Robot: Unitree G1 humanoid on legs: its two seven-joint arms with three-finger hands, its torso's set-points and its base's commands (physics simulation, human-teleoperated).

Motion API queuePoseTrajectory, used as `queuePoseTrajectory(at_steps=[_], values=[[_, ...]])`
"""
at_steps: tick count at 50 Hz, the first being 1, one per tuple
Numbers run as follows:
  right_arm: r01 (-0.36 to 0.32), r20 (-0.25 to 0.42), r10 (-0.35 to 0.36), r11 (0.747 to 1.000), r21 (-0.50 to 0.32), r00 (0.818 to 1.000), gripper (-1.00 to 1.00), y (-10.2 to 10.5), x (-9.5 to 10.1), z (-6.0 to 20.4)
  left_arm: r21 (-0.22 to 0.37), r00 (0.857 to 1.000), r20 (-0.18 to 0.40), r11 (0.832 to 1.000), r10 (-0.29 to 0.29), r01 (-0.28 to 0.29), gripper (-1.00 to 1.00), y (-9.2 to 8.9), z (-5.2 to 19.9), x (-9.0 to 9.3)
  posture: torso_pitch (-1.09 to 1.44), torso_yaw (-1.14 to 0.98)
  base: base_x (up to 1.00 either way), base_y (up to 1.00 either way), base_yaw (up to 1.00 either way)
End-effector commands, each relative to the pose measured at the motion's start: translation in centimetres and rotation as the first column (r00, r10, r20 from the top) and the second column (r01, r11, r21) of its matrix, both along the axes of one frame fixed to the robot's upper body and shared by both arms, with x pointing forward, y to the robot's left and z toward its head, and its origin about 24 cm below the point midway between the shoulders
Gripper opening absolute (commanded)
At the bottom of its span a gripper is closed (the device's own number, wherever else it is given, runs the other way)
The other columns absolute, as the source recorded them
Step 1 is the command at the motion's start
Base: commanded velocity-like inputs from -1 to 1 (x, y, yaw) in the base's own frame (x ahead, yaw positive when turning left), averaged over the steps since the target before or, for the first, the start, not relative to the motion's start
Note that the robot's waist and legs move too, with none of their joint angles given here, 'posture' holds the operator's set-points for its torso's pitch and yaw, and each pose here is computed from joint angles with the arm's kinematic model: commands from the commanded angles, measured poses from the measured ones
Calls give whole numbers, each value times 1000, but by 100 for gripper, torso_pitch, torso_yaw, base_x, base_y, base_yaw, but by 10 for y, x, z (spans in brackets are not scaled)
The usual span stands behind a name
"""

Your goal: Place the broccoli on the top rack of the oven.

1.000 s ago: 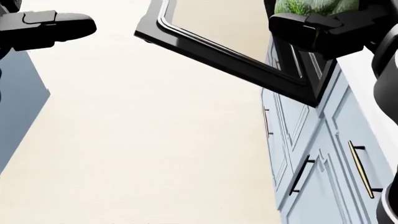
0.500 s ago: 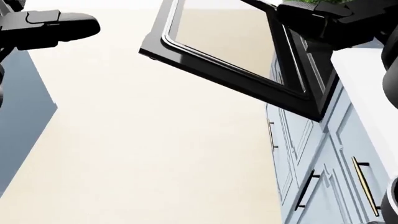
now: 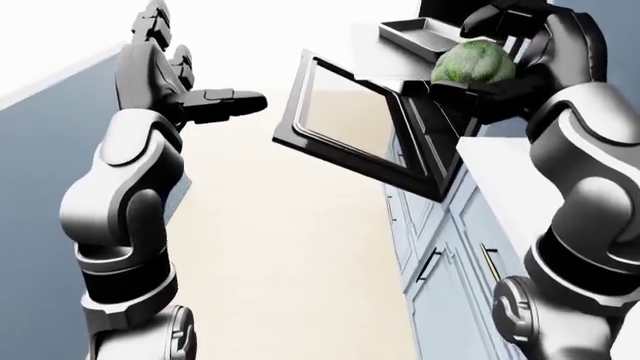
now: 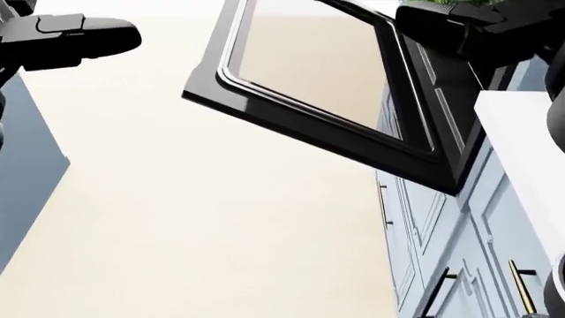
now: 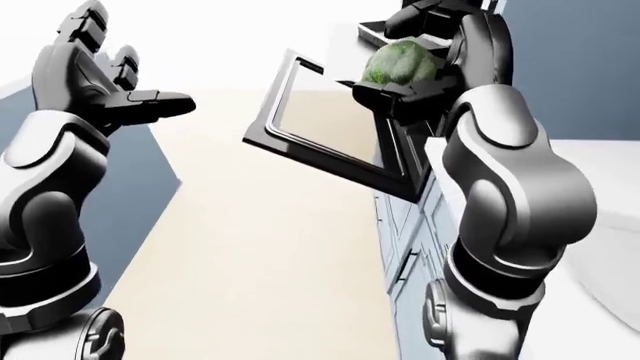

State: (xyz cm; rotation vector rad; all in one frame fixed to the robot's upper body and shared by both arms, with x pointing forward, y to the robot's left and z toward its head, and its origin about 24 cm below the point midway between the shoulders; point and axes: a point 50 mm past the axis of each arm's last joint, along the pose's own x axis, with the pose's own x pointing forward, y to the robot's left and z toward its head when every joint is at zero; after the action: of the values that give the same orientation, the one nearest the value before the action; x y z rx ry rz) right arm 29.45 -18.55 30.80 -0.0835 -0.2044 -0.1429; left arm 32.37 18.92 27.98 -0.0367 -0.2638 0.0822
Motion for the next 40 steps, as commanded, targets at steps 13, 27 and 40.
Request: queuePoseTrajectory(at_steps=[13,27,40], values=[[-19,84,20,1000,-8,996,-100,4,-5,17,2,996,88,1000,16,-16,100,3,17,-6,0,0,23,0,0],[-10,103,11,1000,-12,995,-100,1,-4,34,3,996,90,1000,17,-18,100,3,18,-7,0,0,24,0,0],[-6,111,7,1000,-8,994,-100,3,-4,36,2,996,90,1000,17,-18,100,3,18,-7,0,0,12,0,0]])
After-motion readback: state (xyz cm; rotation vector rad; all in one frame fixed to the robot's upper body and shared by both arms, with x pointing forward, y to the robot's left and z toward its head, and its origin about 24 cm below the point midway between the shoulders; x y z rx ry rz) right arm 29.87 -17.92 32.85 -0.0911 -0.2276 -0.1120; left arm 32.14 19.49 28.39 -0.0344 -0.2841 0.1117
